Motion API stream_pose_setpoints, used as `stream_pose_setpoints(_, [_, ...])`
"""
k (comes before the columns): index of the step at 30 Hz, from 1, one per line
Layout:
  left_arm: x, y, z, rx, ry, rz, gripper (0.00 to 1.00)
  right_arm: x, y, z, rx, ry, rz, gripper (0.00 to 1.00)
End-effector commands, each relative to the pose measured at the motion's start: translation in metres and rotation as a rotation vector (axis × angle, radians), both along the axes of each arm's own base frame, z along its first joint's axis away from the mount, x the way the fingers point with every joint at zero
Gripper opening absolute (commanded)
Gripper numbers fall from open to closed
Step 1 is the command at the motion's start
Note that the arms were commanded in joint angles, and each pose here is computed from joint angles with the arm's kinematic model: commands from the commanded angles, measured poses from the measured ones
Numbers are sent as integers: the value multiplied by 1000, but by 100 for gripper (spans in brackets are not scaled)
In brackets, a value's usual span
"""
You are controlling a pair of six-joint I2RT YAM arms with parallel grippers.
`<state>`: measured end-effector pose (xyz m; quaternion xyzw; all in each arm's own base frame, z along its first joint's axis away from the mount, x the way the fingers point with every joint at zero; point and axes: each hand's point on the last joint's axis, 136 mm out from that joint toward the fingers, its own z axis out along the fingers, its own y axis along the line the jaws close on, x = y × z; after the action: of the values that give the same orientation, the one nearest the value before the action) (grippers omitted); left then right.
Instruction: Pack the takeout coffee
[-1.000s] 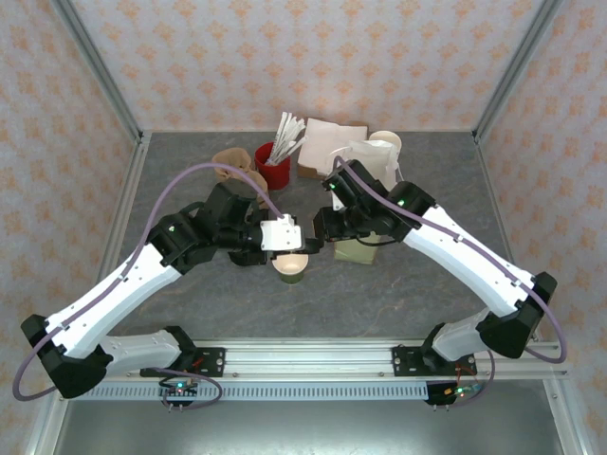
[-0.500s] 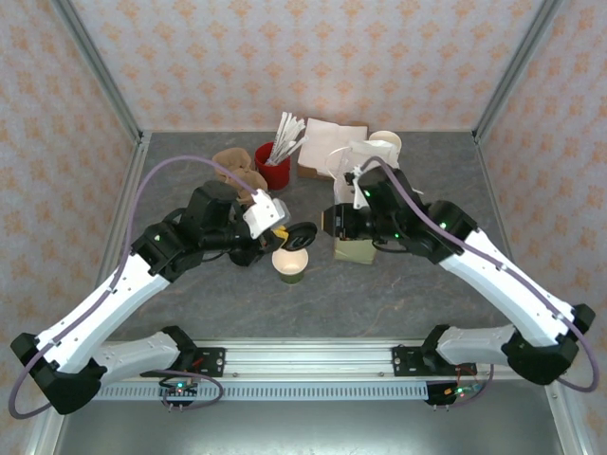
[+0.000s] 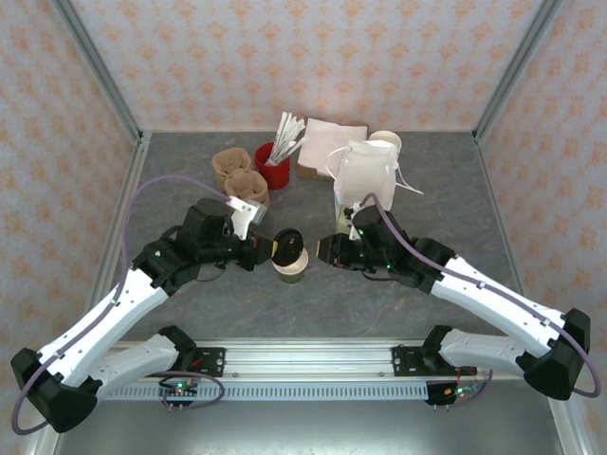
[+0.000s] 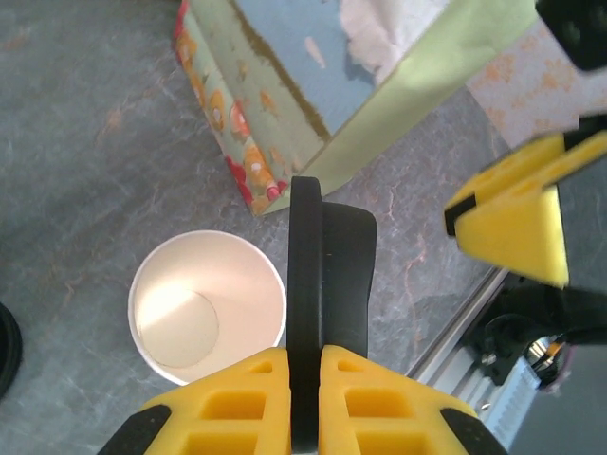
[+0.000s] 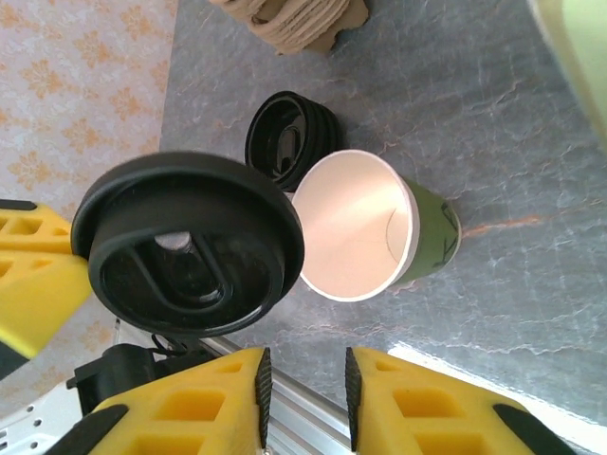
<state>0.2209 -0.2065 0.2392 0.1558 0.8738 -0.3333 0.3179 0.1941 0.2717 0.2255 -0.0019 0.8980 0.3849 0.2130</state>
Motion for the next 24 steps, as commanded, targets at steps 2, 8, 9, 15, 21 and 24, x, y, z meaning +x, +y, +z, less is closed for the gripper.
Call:
stream_pose_setpoints(2, [1, 0, -5, -125, 122, 62, 11, 6, 13, 13, 121, -30, -39, 29])
stream_pose_setpoints(8, [3, 2, -17, -214, 232, 70, 11, 11, 18, -12, 123, -12, -66, 29])
stream_pose_setpoints(9, [4, 1, -17, -228, 234, 62, 11, 12, 19, -15, 123, -7, -65, 28])
stream_pose_setpoints(15, [12, 0, -21, -302, 279, 84, 11, 16, 28, -25, 134, 9, -70, 27])
stream_pose_setpoints(21, [21, 5, -33, -329, 307, 124, 11, 20, 24, -30, 129, -19, -87, 41])
stream_pose_setpoints(24, [24, 7, -40, -339, 323, 138, 11, 22, 21, -33, 122, -24, -104, 43])
